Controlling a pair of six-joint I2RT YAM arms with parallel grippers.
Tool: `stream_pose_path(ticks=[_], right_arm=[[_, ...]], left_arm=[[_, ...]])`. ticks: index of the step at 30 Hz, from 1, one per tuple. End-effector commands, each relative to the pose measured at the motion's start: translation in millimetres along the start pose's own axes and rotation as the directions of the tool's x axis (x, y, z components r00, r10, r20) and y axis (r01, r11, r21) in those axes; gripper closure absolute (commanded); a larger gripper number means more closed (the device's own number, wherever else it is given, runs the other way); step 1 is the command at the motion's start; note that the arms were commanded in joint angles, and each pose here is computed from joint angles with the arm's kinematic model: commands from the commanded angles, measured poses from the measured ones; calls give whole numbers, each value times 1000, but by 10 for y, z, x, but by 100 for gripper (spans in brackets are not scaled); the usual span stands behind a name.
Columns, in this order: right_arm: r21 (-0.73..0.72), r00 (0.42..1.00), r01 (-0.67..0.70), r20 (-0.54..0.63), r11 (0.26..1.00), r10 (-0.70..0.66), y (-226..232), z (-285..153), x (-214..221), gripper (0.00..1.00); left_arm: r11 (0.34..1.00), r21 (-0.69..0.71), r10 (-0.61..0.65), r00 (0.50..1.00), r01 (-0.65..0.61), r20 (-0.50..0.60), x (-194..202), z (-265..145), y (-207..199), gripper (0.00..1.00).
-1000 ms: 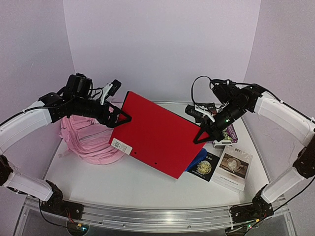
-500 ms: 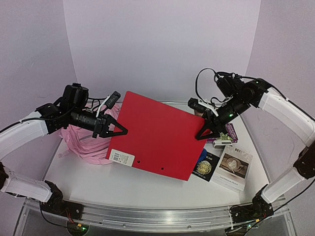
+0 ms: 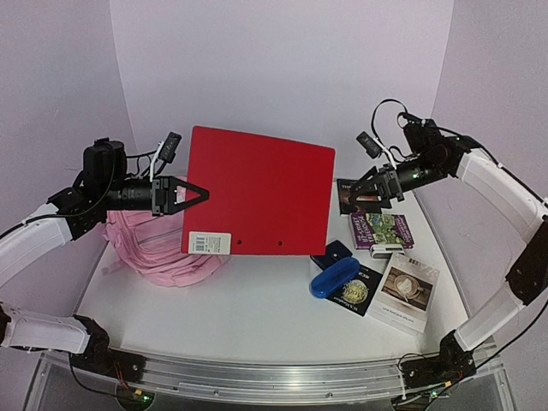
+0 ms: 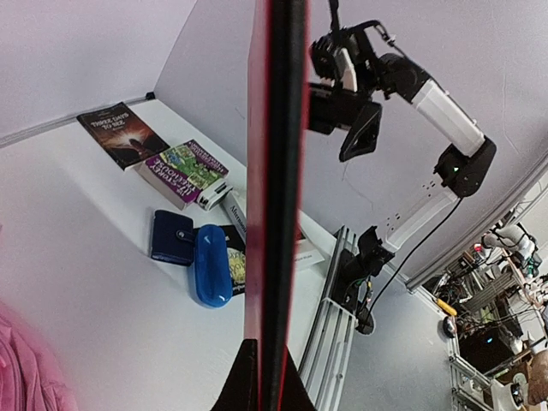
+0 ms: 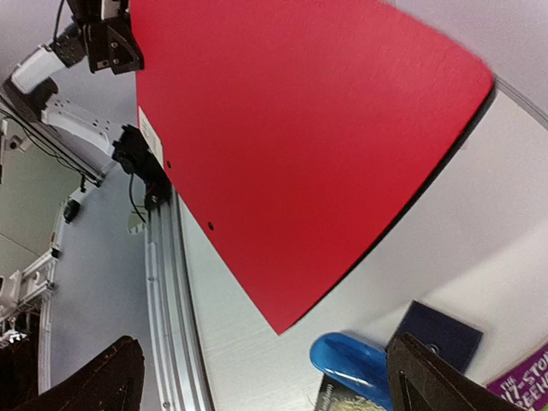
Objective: Pack the student bag
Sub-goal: Pick up the files from the center of the board.
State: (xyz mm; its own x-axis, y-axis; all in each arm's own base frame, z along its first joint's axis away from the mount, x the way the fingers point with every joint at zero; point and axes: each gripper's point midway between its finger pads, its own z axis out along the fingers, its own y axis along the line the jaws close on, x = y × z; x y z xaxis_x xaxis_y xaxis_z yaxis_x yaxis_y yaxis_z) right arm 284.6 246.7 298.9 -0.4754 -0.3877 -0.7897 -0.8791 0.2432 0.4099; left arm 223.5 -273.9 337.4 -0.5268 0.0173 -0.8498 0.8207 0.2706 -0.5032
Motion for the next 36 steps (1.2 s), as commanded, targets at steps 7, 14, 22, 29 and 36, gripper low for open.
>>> stream_pose_path(ticks=[7,14,22,29,36], right_arm=[[-96,987,-108,112,990,118,-90,184,-117,3],[-244,986,-73,127,967,106,198,178,-168,34],[-309,990,-73,91,948,106,412,306,-94,60],[-309,986,-113,80,944,145,419,301,-127,100],[-163,955,-277,65,947,290,37,369,-107,100]], left_arm=[[966,244,63,994,-84,93,-397,-94,-542,100],[965,258,29,997,-46,70,-354,-39,-487,100],[966,257,3,997,-23,76,-371,22,-413,100],[998,32,-56,996,53,72,-362,76,-6,70],[839,-537,-118,993,88,-22,-33,-218,950,21]])
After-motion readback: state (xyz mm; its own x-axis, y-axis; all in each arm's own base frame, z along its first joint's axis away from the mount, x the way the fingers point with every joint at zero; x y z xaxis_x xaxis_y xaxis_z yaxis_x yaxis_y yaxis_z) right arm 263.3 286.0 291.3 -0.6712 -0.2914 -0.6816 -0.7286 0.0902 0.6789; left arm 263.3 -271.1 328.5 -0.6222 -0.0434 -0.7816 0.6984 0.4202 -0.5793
